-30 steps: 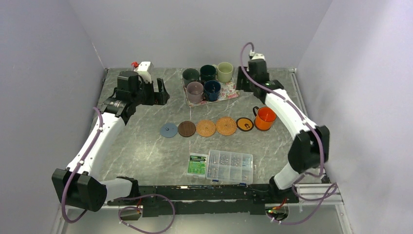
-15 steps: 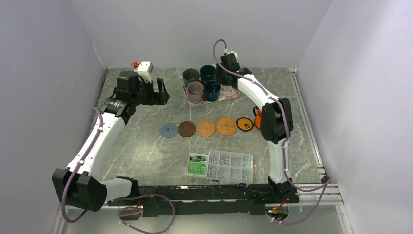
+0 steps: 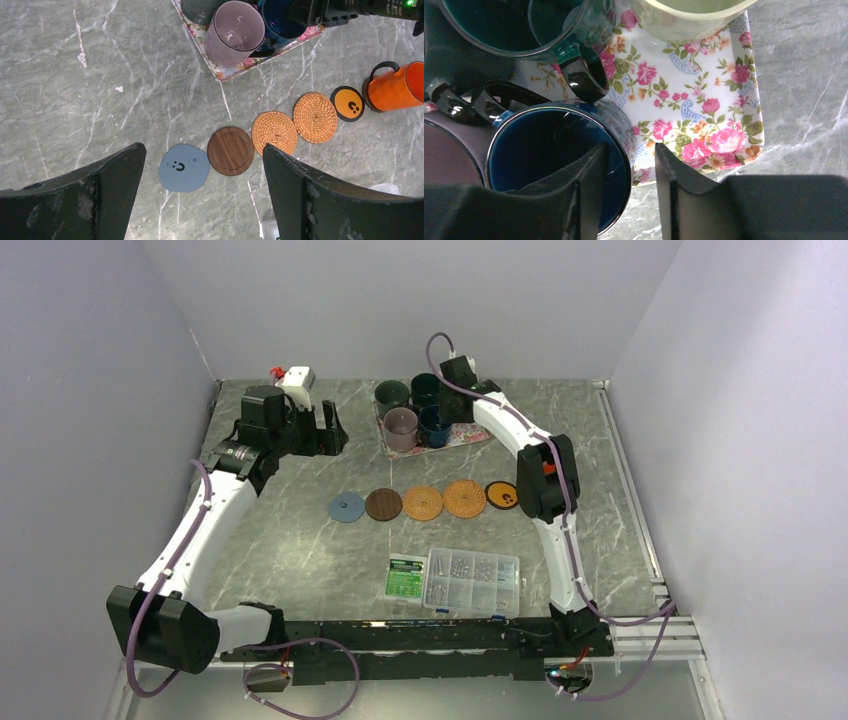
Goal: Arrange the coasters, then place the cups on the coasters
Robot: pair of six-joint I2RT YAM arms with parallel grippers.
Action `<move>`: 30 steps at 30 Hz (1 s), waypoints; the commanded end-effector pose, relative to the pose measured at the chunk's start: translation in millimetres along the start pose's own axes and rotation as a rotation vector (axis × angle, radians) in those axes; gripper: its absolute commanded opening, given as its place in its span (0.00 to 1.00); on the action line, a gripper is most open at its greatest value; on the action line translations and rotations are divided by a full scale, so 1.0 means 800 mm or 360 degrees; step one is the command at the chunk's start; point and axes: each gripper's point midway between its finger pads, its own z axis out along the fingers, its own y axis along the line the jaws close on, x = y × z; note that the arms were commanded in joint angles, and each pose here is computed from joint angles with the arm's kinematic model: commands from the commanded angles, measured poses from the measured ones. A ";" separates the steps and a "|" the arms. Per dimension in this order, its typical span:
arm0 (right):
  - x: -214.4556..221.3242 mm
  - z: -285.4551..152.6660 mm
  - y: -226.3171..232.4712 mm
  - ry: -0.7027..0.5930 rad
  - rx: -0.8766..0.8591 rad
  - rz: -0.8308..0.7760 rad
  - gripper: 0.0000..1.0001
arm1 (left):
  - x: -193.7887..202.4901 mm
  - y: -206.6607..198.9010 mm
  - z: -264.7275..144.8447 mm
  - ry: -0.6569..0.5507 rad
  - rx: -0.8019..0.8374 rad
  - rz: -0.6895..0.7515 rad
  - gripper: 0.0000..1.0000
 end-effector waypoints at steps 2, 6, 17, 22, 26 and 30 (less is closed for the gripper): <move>-0.016 -0.006 0.009 -0.0037 -0.0016 0.0039 0.34 | -0.010 -0.004 0.002 -0.0040 0.0022 0.0006 0.93; -0.015 -0.006 0.004 -0.0036 0.0016 0.0041 0.16 | -0.010 -0.002 0.002 -0.0040 0.0015 0.0004 0.93; -0.057 -0.050 -0.029 -0.0215 0.0210 0.0013 0.00 | -0.010 -0.002 0.002 -0.0042 0.0014 0.0006 0.93; -0.079 -0.079 -0.036 -0.0305 0.0226 -0.0029 0.00 | -0.010 -0.002 0.002 -0.0040 0.0019 0.0008 0.93; -0.096 -0.118 -0.041 -0.0411 0.0204 -0.0032 0.00 | -0.009 -0.003 0.003 -0.0038 0.0026 0.0008 0.93; -0.104 -0.158 -0.050 -0.0443 0.0202 -0.0053 0.00 | -0.010 -0.004 0.001 -0.0044 0.0028 0.0009 0.93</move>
